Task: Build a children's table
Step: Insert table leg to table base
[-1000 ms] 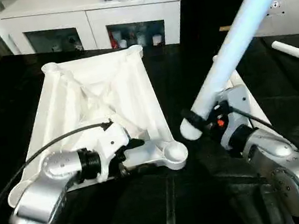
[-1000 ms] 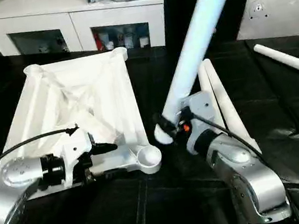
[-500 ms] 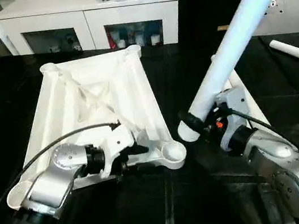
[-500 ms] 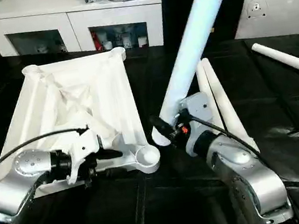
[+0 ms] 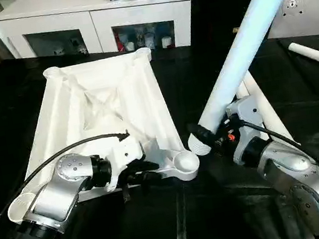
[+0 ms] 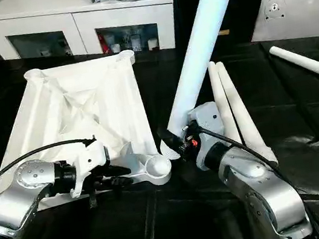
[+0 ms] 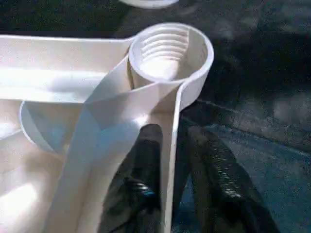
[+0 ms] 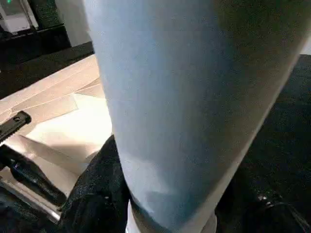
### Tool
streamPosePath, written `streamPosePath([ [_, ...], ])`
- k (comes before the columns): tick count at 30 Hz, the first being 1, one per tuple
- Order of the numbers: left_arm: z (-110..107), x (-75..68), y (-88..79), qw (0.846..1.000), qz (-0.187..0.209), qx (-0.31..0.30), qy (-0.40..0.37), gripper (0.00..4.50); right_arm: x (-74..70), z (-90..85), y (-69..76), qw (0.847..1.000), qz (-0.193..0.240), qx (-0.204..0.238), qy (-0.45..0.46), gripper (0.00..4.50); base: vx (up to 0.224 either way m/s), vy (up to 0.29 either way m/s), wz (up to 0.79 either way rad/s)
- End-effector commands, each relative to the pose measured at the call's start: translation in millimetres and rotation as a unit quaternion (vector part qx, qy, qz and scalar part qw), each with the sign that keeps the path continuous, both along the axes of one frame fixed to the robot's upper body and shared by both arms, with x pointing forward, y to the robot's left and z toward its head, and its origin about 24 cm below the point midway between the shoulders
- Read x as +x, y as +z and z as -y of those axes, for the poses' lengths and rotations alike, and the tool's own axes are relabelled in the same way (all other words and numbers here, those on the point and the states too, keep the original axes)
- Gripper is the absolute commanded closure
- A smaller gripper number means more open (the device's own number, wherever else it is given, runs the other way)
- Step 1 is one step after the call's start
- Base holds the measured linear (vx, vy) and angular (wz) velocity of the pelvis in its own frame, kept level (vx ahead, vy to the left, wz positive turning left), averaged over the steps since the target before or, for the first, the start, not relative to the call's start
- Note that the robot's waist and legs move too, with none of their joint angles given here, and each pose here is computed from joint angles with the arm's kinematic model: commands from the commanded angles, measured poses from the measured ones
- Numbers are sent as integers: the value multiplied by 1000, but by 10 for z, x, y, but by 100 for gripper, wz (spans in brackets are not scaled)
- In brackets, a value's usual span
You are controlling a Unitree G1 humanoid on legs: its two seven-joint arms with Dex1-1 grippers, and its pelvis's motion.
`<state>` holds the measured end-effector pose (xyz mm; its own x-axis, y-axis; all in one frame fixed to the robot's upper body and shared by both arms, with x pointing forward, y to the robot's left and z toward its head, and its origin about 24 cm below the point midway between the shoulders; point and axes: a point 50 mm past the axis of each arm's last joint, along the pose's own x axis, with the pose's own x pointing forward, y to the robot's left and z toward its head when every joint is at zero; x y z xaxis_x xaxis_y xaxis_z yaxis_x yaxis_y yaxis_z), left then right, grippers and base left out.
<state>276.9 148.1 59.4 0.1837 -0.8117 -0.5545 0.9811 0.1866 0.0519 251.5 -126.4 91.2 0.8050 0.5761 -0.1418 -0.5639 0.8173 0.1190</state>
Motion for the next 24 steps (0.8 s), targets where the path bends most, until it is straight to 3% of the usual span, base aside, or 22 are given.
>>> streamPosePath([
  [1, -18, -12, -22, 1000, -1, 16, -12, 389, -16, -23, 46, 1000, 10, 1, 8, 260, 0, 0, 0],
  [9, -37, -21, -58, 999, 5, 35, -17, 448, -16, -20, 46, 1000, 9, 1, 8, 260, 0, 0, 0],
  [17, -83, 17, -95, 998, 29, 54, -6, 450, -6, -22, 46, 1000, 9, 3, 9, 260, 0, 0, 0],
  [18, -106, 92, -115, 996, 59, 59, 26, 450, 6, -24, 48, 1000, 10, 4, 8, 260, 0, 0, 0],
  [21, -93, 215, -62, 993, 79, 25, 84, 450, 25, -25, 60, 1000, 12, 8, 5, 260, 0, 0, 0],
  [24, -96, 260, -11, 993, 80, 10, 92, 450, 34, -29, 67, 1000, 13, 10, 6, 260, 0, 0, 0],
])
